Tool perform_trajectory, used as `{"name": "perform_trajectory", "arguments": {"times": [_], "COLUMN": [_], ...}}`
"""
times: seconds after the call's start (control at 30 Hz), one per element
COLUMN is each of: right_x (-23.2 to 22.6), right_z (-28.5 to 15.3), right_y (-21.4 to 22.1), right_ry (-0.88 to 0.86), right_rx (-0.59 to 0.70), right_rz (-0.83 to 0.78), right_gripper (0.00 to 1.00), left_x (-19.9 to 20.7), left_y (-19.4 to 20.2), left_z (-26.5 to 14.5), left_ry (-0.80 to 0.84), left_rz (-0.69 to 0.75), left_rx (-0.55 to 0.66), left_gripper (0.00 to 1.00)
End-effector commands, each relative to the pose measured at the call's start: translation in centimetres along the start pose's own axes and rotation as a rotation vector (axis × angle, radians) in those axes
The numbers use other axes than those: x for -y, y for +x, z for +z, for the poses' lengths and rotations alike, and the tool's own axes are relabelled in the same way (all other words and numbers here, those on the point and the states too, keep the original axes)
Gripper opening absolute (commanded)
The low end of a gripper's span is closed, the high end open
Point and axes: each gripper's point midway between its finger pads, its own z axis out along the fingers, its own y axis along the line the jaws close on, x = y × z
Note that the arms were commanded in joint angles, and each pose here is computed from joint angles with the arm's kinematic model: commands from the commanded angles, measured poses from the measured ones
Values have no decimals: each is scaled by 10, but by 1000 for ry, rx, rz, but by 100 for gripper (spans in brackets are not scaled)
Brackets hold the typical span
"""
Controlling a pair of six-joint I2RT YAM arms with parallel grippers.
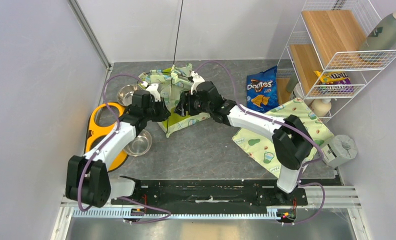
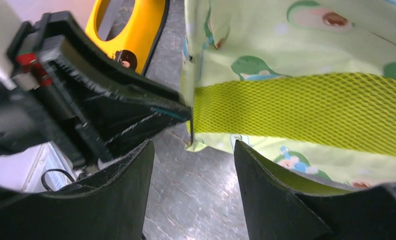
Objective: Set up the pet tent
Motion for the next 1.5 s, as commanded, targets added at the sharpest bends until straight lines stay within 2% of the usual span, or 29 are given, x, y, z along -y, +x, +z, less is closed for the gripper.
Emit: {"name": "perform_trajectory", "arguments": {"times": [0.0,0.23,0.33,0.53,0.63,0.73,0.87,0.97,1.03,1.17,1.27,1.33,1.43,1.47], "right_x": [-30,-30,-30,-21,-17,-15,-16,-15,-16,-11,-9,-9,-11,-13], "right_z": [18,47,58,71,75,78,81,84,86,93,96,97,97,96], "right_y": [-34,-12,0,25,32,33,30,26,25,31,36,39,37,36], "right_ry": [-87,-42,-5,55,77,85,91,98,96,106,107,101,92,88], "right_rx": [114,62,29,-36,-50,-55,-52,-45,-44,-59,-72,-77,-75,-71], "right_rz": [38,58,46,37,34,39,39,33,23,17,15,14,17,20], "right_gripper": [68,69,65,54,45,25,17,18,24,30,29,23,1,0], "left_x": [5,-17,-22,-20,-23,-22,-20,-20,-16,-17,-22,-23,-24,-23], "left_y": [-21,-24,-22,4,15,22,33,39,45,52,56,58,66,68], "left_z": [-20,-53,-69,-81,-84,-86,-83,-78,-74,-66,-62,-59,-53,-52], "left_ry": [-9,-158,-202,-199,-222,-220,-212,-210,-191,-198,-220,-228,-227,-223], "left_rz": [-24,-44,-76,-157,-183,-204,-237,-266,-281,-307,-321,-335,-351,-358], "left_rx": [108,176,207,156,125,104,64,37,8,-30,-38,-41,-69,-76], "left_gripper": [32,36,39,42,43,43,44,44,44,43,43,43,43,42]}}
